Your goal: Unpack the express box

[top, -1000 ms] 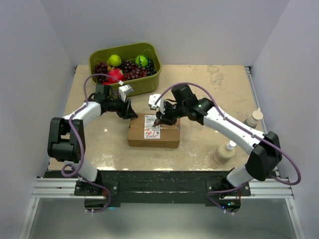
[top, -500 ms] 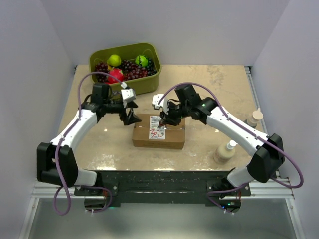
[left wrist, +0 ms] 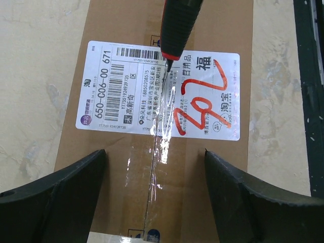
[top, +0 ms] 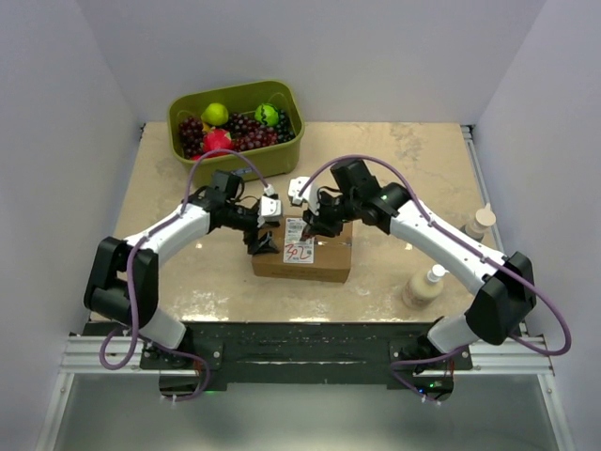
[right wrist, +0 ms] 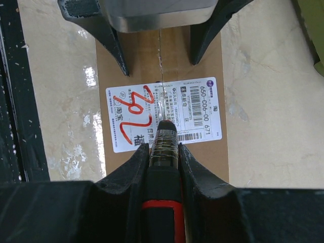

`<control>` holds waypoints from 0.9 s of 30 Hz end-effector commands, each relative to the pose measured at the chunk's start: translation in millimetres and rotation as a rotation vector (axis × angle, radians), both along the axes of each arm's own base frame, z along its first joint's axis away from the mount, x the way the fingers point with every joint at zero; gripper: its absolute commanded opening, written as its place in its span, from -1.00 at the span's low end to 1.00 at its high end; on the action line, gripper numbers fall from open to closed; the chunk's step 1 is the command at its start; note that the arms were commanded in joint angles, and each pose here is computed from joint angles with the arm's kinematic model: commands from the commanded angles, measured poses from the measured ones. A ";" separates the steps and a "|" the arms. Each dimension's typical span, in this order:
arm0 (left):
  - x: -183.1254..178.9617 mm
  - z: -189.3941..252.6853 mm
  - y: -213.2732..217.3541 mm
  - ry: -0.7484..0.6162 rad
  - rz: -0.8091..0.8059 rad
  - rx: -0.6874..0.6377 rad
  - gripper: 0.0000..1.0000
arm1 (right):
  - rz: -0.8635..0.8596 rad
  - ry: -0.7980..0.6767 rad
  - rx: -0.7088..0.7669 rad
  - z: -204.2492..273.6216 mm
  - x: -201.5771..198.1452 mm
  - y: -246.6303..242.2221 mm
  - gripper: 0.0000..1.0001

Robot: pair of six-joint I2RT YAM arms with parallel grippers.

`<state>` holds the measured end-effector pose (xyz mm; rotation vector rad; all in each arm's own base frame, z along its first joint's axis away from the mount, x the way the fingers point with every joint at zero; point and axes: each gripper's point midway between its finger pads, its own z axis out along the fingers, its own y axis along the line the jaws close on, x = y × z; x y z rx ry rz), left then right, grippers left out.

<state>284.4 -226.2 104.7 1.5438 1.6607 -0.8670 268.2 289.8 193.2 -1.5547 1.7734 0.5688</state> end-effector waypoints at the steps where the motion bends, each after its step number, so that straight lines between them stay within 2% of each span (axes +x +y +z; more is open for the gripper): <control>1: -16.8 -65.3 38.5 0.019 0.026 0.267 0.63 | -0.054 0.070 -0.081 -14.5 -6.2 -25.9 -1.00; 9: -16.2 -88.5 60.6 -0.003 0.083 0.384 0.52 | -0.050 0.070 -0.084 -12.3 -4.3 -48.4 -1.00; 18: -29.2 -98.7 53.7 0.157 0.034 0.382 0.40 | 0.042 0.034 -0.135 -27.0 -14.6 -66.8 -1.00; 27: -31.4 -109.9 57.4 0.231 0.034 0.427 0.29 | 0.049 -0.016 -0.131 -16.8 -21.9 -80.5 -1.00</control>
